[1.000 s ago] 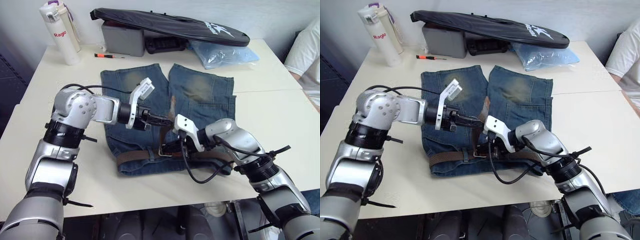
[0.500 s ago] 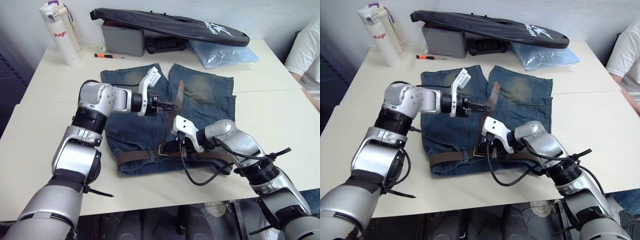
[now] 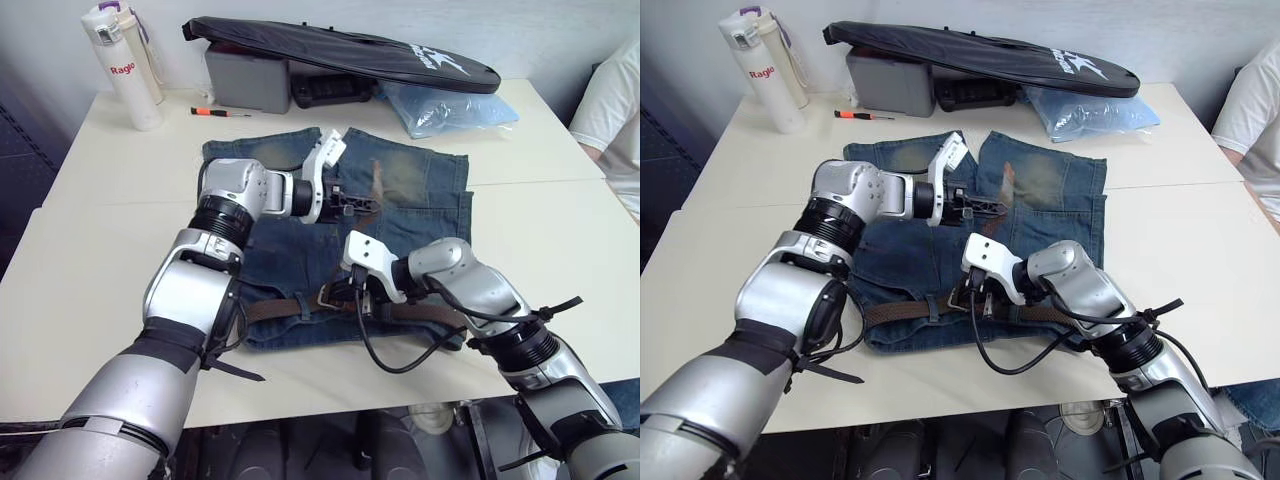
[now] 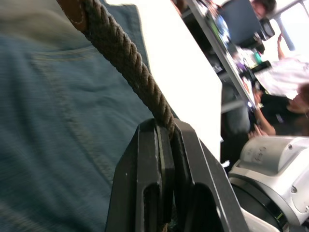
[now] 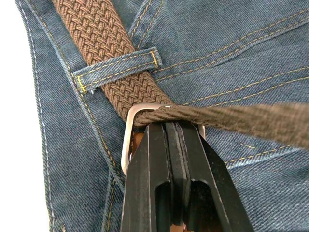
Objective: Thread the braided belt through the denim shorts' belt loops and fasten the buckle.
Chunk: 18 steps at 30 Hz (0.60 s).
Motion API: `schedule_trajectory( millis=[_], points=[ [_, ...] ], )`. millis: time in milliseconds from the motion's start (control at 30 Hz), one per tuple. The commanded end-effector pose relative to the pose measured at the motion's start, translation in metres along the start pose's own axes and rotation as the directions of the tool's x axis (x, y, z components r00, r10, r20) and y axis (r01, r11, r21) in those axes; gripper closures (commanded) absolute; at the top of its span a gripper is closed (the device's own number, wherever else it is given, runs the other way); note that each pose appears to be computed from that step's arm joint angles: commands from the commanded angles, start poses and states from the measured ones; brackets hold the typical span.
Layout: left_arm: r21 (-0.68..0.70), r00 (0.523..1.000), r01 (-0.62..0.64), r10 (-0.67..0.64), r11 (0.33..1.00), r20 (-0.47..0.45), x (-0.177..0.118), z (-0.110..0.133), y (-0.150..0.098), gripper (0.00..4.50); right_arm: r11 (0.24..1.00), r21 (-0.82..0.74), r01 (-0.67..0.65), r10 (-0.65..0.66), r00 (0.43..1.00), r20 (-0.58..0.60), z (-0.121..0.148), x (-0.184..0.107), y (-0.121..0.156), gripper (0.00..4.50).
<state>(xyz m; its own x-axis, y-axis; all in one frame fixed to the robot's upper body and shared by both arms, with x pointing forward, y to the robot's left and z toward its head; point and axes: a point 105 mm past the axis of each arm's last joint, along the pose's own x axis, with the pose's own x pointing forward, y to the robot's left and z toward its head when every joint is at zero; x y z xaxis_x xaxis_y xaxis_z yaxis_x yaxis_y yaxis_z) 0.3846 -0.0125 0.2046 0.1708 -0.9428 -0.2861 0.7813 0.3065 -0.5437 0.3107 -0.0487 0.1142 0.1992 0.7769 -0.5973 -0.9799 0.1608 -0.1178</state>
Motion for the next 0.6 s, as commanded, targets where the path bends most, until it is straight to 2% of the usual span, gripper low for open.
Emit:
schedule_trajectory(
  millis=[33,167,400,600],
  points=[
    [0.250,0.980,0.171,-0.192,0.953,0.060,0.001,0.045,-0.060,4.50,0.976,0.174,-0.131,0.172,0.954,-0.246,-0.081,0.037,0.046,4.46],
    [0.223,0.984,0.152,-0.169,0.963,0.056,-0.006,0.039,-0.051,4.50,0.989,0.128,-0.080,0.104,0.976,-0.193,-0.064,0.027,0.029,4.46],
    [0.205,0.997,0.080,-0.082,0.976,0.001,-0.026,0.014,-0.027,4.50,0.999,0.041,-0.003,0.008,0.994,-0.112,-0.029,-0.006,0.009,4.46],
    [0.183,0.999,0.040,-0.035,0.982,-0.027,-0.036,-0.010,-0.016,4.50,0.997,0.050,0.066,-0.064,0.997,-0.033,-0.001,-0.038,-0.002,4.46]
  ],
)
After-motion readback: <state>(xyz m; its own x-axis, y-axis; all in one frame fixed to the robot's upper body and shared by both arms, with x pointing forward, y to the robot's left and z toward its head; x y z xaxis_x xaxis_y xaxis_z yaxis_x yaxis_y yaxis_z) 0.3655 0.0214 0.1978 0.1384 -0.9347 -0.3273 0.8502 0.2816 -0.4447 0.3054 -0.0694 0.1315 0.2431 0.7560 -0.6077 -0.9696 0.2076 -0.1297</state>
